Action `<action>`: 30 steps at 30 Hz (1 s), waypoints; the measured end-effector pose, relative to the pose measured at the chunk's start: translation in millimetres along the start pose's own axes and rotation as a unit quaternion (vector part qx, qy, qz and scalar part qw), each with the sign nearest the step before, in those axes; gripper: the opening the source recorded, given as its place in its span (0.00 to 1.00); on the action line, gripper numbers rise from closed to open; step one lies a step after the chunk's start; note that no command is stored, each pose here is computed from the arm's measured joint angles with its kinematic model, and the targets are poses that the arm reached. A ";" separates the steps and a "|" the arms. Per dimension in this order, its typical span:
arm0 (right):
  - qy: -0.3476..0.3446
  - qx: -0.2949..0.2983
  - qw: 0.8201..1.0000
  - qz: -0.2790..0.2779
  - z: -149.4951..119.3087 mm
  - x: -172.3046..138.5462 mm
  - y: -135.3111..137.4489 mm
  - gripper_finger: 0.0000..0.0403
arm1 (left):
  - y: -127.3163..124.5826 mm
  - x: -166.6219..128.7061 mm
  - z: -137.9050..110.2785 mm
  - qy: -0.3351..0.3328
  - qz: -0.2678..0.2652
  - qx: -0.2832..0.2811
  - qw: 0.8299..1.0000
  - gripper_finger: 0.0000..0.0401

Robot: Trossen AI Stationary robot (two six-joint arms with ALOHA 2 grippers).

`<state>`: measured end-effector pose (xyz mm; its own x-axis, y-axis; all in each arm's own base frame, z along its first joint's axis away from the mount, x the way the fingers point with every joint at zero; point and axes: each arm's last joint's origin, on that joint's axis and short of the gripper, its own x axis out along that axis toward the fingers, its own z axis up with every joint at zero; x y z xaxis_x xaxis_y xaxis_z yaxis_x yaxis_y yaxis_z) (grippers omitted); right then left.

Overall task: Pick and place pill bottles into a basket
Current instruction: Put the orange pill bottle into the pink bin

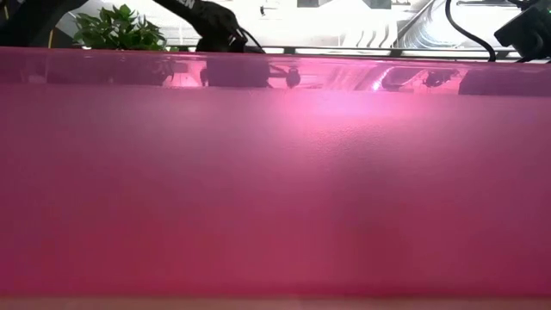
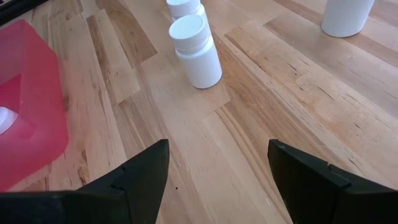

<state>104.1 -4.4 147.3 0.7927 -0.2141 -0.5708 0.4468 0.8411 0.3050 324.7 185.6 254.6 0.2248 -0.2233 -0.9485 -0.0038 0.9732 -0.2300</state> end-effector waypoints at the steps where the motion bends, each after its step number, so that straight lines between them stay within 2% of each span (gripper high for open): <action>1: 0.000 0.000 1.000 0.000 0.0 0.0 0.0 0.65 | -1.7 -2.9 -0.3 0.002 -0.009 -0.002 1.000 0.57; 7: 0.000 -0.002 1.000 0.000 0.0 0.0 0.0 0.65 | -9.5 -22.8 3.0 -0.007 -0.042 -0.006 0.999 0.64; 12: 0.000 -0.002 1.000 0.000 0.0 0.0 0.0 0.65 | -18.8 -47.6 6.9 -0.052 -0.057 0.002 0.997 0.58; 16: 0.000 -0.002 1.000 0.000 0.0 0.0 0.0 0.65 | -27.5 -59.9 9.7 -0.072 -0.077 0.000 0.994 0.57; 23: 0.002 -0.003 1.000 -0.001 -0.4 0.0 -0.2 0.65 | -61.8 -73.6 19.1 -0.085 -0.087 0.035 0.992 0.62; 30: 0.002 -0.003 1.000 -0.001 -0.4 0.0 -0.2 0.65 | -115.5 -73.7 30.3 -0.060 -0.110 0.075 0.989 0.57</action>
<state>103.9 -4.4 146.9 0.7900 -0.2134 -0.5748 0.4460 0.8433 0.2998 338.1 91.4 357.6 0.3181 -0.4303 -0.8447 0.2006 0.9014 -0.3837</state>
